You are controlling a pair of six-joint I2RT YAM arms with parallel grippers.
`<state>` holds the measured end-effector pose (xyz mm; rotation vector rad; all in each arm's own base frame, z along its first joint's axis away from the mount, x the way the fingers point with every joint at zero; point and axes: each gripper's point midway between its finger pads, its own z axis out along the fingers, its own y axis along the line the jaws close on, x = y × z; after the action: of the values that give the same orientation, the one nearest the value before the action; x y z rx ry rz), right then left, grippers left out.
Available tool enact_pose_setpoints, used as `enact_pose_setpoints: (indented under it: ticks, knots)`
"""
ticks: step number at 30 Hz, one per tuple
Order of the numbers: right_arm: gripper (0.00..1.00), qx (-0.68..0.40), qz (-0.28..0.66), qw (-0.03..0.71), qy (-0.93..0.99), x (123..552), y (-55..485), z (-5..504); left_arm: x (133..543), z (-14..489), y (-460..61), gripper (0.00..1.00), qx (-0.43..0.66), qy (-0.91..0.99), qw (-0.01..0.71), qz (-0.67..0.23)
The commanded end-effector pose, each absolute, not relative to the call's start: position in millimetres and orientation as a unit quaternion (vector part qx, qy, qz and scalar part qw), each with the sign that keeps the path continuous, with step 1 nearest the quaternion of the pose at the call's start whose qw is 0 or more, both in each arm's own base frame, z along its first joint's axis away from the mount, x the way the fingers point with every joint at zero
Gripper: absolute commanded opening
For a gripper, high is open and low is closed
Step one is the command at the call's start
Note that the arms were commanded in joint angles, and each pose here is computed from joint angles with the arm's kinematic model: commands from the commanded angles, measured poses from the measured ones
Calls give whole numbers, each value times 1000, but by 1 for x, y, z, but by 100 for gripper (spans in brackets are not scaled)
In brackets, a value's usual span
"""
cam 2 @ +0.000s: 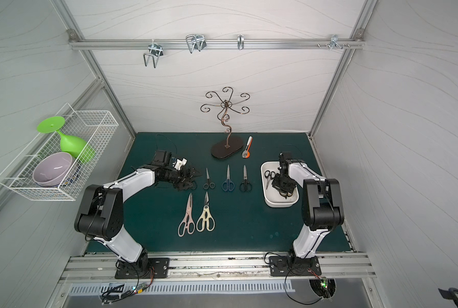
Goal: Take the scissors out of the storage box
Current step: Pick up the scissors from the storage box, then place the scissors at the center of the board.
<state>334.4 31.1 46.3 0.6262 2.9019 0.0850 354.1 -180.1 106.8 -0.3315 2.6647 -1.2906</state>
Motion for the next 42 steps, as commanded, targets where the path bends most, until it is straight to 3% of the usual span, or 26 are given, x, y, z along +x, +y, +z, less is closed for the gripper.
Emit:
enact_pose_setpoints:
  ticks: [1, 10, 17, 22, 35, 42]
  knots:
    - [1, 216, 29, 132, 967, 340, 25, 87, 365, 116, -183, 100, -98, 889, 99, -435]
    - [1, 209, 81, 178, 958, 341, 42, 135, 364, 121, -183, 100, -101, 888, 101, -437]
    - [1, 166, 159, 179, 957, 320, 112, 147, 365, 127, -178, 100, -101, 891, 112, -428]
    - [1, 116, 170, 172, 963, 283, 171, 142, 364, 134, -167, 100, -102, 894, 131, -416]
    - [1, 70, 183, 122, 973, 209, 255, 120, 372, 154, -141, 100, -127, 885, 176, -412]
    - [1, 120, 197, 49, 972, 191, 287, 86, 378, 159, -124, 100, -157, 876, 191, -415]
